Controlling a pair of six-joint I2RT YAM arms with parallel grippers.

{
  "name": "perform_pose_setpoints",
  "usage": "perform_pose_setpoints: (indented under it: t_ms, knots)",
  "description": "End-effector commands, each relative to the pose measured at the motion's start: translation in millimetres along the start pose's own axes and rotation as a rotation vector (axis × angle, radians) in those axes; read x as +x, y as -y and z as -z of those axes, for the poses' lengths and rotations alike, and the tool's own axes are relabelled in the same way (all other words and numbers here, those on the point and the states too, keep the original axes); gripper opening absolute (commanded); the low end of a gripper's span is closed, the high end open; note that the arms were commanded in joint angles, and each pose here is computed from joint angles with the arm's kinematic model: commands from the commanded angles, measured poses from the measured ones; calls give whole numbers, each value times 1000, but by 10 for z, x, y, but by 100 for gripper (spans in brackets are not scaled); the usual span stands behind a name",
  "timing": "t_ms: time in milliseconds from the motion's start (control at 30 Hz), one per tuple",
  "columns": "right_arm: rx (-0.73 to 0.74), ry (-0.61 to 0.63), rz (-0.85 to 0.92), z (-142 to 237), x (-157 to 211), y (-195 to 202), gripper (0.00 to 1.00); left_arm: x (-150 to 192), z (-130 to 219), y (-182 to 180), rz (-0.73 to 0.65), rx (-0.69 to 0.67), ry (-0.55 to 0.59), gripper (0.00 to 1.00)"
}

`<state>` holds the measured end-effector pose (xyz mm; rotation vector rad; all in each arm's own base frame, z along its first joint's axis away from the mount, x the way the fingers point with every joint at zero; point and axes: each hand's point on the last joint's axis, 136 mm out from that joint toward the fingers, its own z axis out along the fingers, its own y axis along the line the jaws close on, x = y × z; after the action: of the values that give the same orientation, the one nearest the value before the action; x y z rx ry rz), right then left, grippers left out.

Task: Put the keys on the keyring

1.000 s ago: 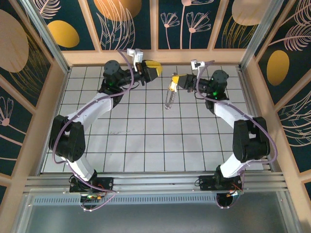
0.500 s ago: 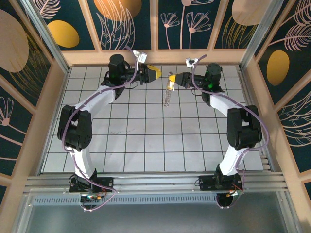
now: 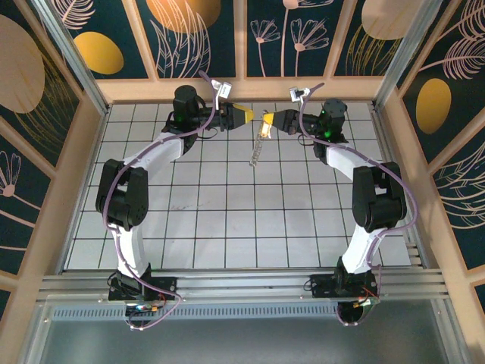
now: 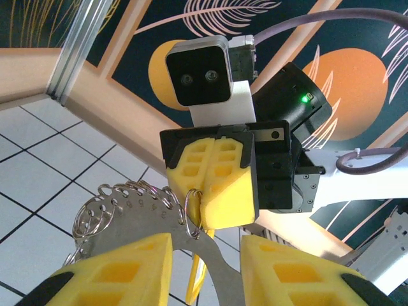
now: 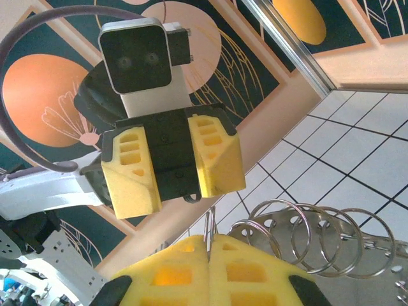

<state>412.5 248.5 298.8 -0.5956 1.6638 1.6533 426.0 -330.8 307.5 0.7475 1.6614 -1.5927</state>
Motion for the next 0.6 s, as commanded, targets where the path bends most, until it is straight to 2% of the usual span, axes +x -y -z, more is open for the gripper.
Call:
perform_pose_setpoints:
  t_ms: [0, 567]
  knots:
    - [-41, 18, 86, -69, -148, -156, 0, -113, -22, 100, -34, 49, 16, 33]
    - [-60, 10, 85, -181, -138, -190, 0, -92, -33, 65, -19, 59, 19, 31]
